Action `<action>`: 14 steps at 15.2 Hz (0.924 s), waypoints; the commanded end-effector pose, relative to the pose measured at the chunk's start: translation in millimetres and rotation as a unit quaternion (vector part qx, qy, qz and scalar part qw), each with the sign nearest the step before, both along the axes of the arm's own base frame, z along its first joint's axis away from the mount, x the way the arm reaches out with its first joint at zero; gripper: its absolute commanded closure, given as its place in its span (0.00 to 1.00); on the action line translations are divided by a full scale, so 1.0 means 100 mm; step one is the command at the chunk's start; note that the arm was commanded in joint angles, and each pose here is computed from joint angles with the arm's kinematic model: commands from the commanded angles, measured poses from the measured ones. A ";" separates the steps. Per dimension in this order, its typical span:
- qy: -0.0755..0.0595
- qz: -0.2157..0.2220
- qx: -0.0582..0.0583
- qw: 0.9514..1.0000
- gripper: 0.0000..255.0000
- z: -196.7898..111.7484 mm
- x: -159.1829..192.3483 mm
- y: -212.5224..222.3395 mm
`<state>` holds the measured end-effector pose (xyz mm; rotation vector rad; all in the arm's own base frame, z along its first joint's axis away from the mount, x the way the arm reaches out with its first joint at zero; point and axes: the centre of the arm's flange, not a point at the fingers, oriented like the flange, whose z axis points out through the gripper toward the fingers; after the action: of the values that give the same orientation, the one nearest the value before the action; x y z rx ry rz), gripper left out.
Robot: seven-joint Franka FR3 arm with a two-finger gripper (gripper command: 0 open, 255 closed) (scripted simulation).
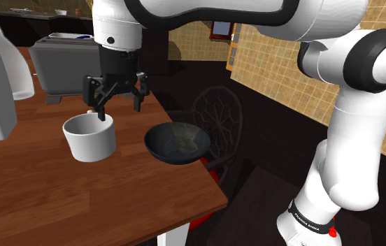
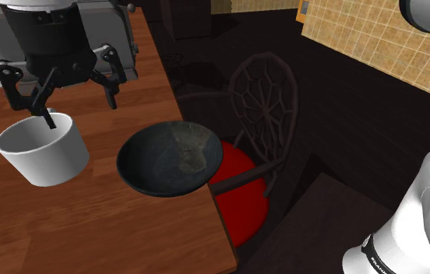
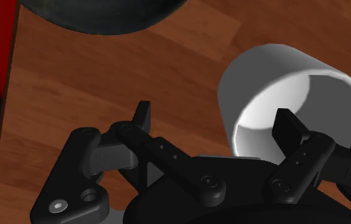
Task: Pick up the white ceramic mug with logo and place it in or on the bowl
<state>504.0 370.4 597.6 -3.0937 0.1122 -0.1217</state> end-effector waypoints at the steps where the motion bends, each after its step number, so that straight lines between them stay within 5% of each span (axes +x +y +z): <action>1: -0.003 -0.003 0.001 1.000 0.00 0.05 0.12 0.18; 14: -0.003 -0.003 0.001 1.000 0.00 -0.35 0.16 0.20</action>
<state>519.6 390.2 562.7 -3.0902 0.1198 -0.1314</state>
